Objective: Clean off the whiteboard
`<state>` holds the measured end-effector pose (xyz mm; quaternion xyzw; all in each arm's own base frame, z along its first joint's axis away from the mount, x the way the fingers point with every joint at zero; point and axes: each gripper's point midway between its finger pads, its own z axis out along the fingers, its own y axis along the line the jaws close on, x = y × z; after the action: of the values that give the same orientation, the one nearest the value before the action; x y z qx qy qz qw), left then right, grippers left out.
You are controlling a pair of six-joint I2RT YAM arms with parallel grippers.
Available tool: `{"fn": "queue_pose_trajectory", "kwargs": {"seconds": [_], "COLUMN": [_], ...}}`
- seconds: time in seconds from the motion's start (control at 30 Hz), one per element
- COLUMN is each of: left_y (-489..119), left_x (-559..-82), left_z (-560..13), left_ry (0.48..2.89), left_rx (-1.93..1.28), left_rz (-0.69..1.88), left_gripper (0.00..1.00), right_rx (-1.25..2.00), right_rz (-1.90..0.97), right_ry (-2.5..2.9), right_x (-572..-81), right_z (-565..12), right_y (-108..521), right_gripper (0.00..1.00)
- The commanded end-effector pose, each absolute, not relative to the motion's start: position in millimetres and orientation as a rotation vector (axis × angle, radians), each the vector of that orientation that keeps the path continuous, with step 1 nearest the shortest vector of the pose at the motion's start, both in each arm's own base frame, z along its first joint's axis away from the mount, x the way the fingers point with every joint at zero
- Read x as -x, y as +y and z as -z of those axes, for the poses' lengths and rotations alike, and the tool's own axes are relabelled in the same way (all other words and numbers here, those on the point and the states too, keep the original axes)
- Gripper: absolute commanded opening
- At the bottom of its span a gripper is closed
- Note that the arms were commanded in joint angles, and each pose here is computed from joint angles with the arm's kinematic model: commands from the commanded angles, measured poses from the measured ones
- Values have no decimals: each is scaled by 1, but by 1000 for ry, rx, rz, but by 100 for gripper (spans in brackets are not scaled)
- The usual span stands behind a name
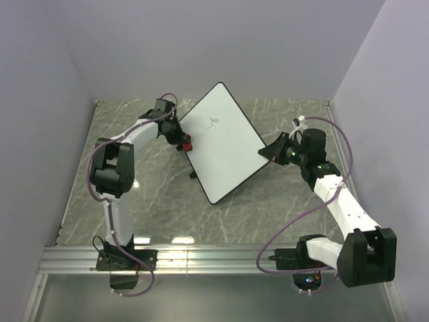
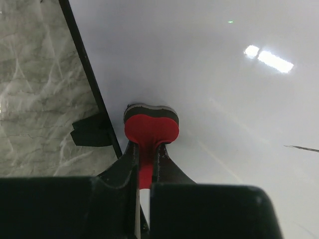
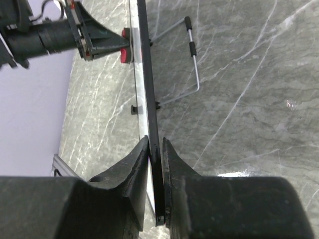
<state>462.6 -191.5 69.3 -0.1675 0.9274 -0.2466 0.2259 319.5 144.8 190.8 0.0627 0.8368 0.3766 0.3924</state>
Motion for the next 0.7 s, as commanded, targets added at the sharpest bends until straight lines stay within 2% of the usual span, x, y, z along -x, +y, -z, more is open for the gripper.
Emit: {"fn": "queue_pose_trajectory", "kwargs": {"seconds": [0.0, 0.07, 0.17, 0.37, 0.53, 0.67], "left_y": [-251, -273, -320, -390, -390, -359], "left_x": [-465, -465, -483, -464, -458, -458], "left_z": [-84, -94, -149, -174, -177, -144], "left_ry": [2577, 2586, 2481, 2456, 2450, 2531], "left_rx": [238, 182, 112, 25, 35, 106], "left_rz": [752, 795, 928, 1120, 1107, 1001], "left_gripper": [0, 0, 0, 0, 0, 0], "right_rx": [-195, -198, -202, -213, -214, -210], "right_rz": [-842, -844, -847, -848, -840, -839], "right_ry": [2308, 2312, 2311, 2318, 2317, 2314], "right_x": [-303, -302, -300, -298, -299, -299], "right_z": [-145, -143, -141, -135, -135, -136], "right_y": [135, 135, 135, 135, 134, 134], "right_gripper": [0, 0, 0, 0, 0, 0]}}
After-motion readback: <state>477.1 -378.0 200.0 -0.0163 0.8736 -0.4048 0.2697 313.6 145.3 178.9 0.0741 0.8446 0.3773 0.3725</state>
